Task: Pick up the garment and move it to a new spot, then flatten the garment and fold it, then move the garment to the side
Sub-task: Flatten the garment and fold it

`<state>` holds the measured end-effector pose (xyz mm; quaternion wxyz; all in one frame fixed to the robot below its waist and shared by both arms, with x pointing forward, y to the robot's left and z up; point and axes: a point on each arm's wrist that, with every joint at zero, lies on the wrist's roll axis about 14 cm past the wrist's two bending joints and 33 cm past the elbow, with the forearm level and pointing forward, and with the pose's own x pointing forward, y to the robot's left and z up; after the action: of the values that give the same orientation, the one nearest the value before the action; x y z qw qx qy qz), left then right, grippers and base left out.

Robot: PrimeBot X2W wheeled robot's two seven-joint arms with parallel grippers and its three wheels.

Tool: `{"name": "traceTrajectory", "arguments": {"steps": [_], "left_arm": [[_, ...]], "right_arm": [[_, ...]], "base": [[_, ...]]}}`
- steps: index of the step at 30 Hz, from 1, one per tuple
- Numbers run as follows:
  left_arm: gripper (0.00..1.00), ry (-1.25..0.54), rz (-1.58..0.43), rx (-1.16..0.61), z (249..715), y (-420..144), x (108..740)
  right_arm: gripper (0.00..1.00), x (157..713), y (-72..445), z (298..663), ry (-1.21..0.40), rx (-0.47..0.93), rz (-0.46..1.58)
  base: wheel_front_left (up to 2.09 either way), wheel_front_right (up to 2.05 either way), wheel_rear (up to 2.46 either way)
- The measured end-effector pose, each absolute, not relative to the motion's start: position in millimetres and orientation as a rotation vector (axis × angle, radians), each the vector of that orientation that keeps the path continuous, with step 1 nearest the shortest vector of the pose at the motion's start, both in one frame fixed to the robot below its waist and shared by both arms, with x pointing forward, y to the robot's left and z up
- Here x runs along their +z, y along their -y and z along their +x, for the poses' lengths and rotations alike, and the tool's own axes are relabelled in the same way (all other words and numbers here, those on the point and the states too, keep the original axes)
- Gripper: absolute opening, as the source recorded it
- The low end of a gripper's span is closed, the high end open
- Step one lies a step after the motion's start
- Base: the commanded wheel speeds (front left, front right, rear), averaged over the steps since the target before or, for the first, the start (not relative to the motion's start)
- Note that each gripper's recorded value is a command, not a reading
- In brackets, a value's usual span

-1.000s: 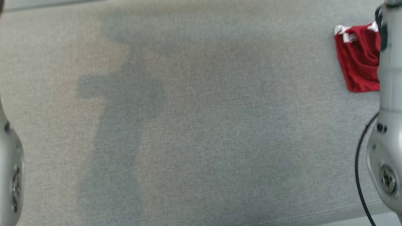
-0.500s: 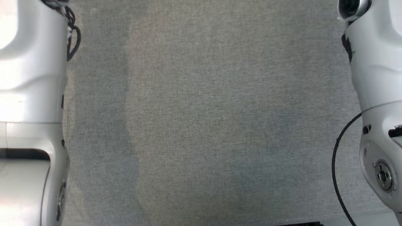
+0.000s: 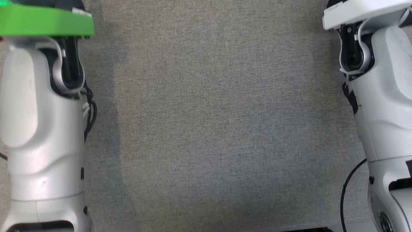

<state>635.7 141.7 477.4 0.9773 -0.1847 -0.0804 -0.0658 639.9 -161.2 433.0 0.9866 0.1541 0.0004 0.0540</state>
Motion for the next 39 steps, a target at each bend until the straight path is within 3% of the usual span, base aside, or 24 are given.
{"name": "traceTrajectory", "arguments": {"steps": [12, 24, 39], "left_arm": [[0.0, 0.147, -0.424, -0.126, 539, -144, 490], [0.0, 0.117, -0.465, -0.106, 437, -139, 511], [0.0, 0.203, -0.432, -0.082, 350, -140, 566]], "right_arm": [[0.0, 476, 164, 568, 0.075, 0.12, 0.362], [0.0, 495, 165, 470, 0.079, 0.115, 0.4], [0.0, 538, 173, 381, 0.122, 0.102, 0.375]], "base": [[0.0, 0.0, 0.0], [0.0, 0.0, 0.0], [0.0, 0.0, 0.0]]}}
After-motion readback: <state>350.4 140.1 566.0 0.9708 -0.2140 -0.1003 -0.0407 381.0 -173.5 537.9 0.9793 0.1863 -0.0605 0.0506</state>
